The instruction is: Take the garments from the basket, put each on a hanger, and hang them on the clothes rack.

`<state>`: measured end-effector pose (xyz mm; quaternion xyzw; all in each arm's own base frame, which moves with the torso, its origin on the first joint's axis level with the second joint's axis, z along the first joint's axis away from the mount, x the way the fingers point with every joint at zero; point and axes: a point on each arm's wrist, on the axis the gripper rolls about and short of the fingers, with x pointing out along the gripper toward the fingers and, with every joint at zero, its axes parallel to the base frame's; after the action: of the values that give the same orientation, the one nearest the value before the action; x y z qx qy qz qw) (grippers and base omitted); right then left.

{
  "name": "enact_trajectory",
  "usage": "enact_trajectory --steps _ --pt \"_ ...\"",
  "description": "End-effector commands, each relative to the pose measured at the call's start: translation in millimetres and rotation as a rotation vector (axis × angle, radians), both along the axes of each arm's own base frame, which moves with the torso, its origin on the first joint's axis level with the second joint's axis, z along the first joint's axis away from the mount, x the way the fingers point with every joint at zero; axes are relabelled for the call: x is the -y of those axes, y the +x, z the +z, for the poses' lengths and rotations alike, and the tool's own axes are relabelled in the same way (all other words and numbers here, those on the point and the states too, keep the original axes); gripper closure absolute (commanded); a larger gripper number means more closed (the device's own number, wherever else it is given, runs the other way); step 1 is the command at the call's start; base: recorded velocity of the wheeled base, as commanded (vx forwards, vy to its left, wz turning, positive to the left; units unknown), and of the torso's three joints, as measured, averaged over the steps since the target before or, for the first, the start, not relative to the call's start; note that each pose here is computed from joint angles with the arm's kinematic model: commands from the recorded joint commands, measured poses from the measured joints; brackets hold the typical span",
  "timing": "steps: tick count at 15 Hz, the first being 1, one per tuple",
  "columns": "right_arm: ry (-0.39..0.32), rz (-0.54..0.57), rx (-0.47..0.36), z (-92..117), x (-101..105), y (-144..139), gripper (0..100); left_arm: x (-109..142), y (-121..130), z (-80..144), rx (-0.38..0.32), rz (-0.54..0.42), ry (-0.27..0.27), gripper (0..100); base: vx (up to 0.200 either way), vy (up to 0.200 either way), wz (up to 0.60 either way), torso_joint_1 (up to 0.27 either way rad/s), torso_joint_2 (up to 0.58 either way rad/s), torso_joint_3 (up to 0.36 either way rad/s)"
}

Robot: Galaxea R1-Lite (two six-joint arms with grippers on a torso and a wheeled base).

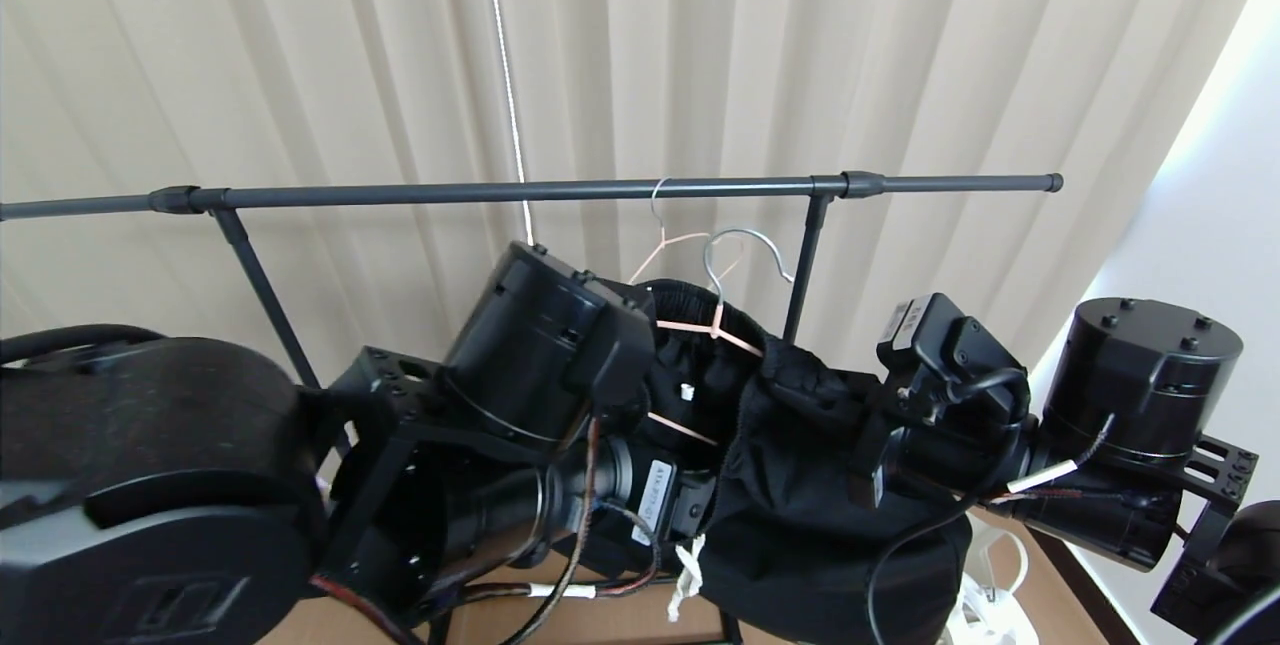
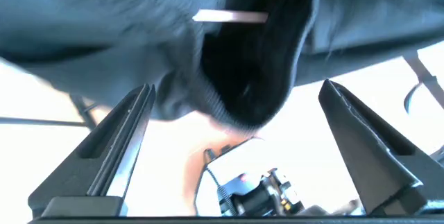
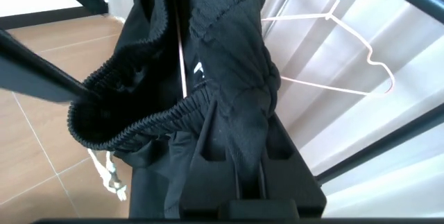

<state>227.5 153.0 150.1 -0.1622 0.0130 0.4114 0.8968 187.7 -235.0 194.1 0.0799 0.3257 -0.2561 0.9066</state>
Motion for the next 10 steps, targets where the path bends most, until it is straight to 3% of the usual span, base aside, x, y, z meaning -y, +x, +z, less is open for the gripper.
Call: enact_trajectory --steps 1,3,5,8,10 --pt "-0.002 0.009 -0.010 -2.5 -0.8 0.9 100 -21.6 -16.1 15.4 0.038 -0.009 -0.028 0 0.000 0.000 0.00 0.000 0.00 0.000" --pt "0.008 0.036 -0.023 -3.2 -0.9 0.6 100 -58.7 -29.8 30.1 0.136 -0.035 0.020 0 0.000 0.000 0.00 0.000 0.00 0.000" --pt "0.019 0.081 -0.056 -7.3 -1.9 1.7 100 -98.3 -23.2 43.2 0.236 -0.020 0.095 0 0.000 0.000 0.00 0.000 0.00 0.000" --pt "0.020 0.130 -0.079 -11.7 1.4 -0.4 100 -139.0 -21.2 61.9 0.297 -0.162 0.030 0 0.000 0.000 0.00 0.000 0.00 0.000" --pt "0.025 0.175 -0.087 -14.0 3.2 -5.0 100 -154.9 -12.0 61.8 0.314 -0.259 0.025 0 0.000 0.000 0.00 0.000 0.00 0.000"
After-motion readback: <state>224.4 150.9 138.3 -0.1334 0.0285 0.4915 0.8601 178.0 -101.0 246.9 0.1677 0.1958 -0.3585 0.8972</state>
